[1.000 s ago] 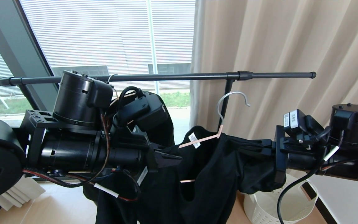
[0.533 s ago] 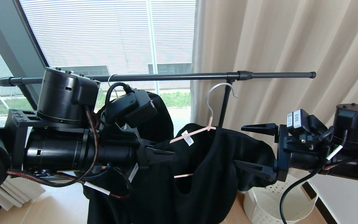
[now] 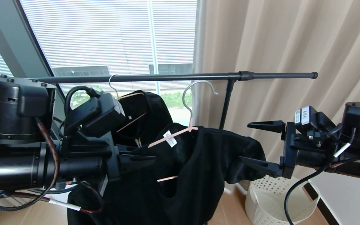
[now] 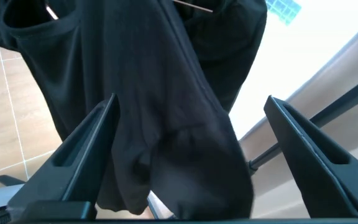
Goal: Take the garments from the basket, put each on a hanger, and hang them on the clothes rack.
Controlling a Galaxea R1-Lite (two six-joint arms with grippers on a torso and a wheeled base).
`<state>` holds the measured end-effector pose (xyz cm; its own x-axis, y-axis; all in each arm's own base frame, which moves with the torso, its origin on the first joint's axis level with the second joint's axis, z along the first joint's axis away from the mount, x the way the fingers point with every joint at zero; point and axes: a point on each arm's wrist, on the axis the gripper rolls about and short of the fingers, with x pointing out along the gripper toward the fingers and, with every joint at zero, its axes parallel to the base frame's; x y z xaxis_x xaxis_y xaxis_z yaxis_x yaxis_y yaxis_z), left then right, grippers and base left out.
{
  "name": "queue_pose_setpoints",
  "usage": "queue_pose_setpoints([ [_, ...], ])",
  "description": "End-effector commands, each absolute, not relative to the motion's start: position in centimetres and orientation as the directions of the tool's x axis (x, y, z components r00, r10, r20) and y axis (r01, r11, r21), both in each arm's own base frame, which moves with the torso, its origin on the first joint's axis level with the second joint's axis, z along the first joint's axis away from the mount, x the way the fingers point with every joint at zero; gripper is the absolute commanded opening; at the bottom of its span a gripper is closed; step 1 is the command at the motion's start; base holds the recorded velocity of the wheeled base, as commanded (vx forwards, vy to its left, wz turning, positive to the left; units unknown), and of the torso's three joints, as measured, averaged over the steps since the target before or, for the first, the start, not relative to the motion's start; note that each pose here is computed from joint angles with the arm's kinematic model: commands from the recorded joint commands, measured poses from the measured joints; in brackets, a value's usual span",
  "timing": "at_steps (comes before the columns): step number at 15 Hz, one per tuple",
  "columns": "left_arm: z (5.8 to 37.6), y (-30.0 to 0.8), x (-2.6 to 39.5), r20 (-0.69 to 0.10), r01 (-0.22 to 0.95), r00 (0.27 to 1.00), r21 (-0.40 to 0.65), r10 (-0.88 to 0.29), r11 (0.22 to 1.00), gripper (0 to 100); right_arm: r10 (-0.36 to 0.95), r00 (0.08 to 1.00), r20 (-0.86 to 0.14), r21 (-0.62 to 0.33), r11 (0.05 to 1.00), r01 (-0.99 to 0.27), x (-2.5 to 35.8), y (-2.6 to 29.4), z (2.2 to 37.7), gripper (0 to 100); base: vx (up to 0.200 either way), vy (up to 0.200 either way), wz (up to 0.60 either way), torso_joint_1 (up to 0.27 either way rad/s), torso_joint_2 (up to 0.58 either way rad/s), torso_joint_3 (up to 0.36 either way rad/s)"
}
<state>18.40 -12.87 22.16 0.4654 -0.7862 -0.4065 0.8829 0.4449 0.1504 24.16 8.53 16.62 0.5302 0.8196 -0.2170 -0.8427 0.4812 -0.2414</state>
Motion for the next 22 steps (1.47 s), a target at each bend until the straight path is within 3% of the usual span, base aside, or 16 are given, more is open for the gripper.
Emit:
queue_pose_setpoints([
  [1, 23.1, -11.5, 16.7, -0.360, 0.869, 0.494, 0.178, -0.791, 0.461, 0, 0.817, 0.532, -0.222, -0.241, 0.482, -0.842, 24.3, 8.5, 16.5, 100, 0.000, 0.000, 0.00, 0.000, 0.00, 0.000],
  [7, 23.5, -9.3, 15.0, -0.319, 0.835, 0.550, 0.198, -0.772, 0.513, 0, 0.808, 0.541, -0.231, -0.239, 0.492, -0.837, 24.6, 8.2, 16.1, 100, 0.000, 0.000, 0.00, 0.000, 0.00, 0.000],
  [13, 23.4, -8.7, 14.2, -0.308, 0.830, 0.557, 0.187, -0.771, 0.525, 0, 0.786, 0.559, -0.263, -0.250, 0.504, -0.827, 26.2, 7.6, 15.0, 100, 0.000, 0.000, 0.00, 0.000, 0.00, 0.000],
  [14, 23.5, -8.6, 13.9, -0.300, 0.829, 0.560, 0.190, -0.773, 0.527, 0, 0.785, 0.560, -0.263, -0.249, 0.506, -0.826, 26.2, 7.6, 15.0, 0, 0.000, 0.000, 0.00, 0.000, 0.00, 0.000],
  [22, 22.9, -7.1, 12.4, -0.287, 0.804, 0.595, 0.196, -0.751, 0.562, 0, 0.741, 0.629, -0.234, -0.276, 0.569, -0.774, 27.0, 5.7, 16.0, 0, 0.000, 0.000, 0.00, 0.000, 0.00, 0.000],
])
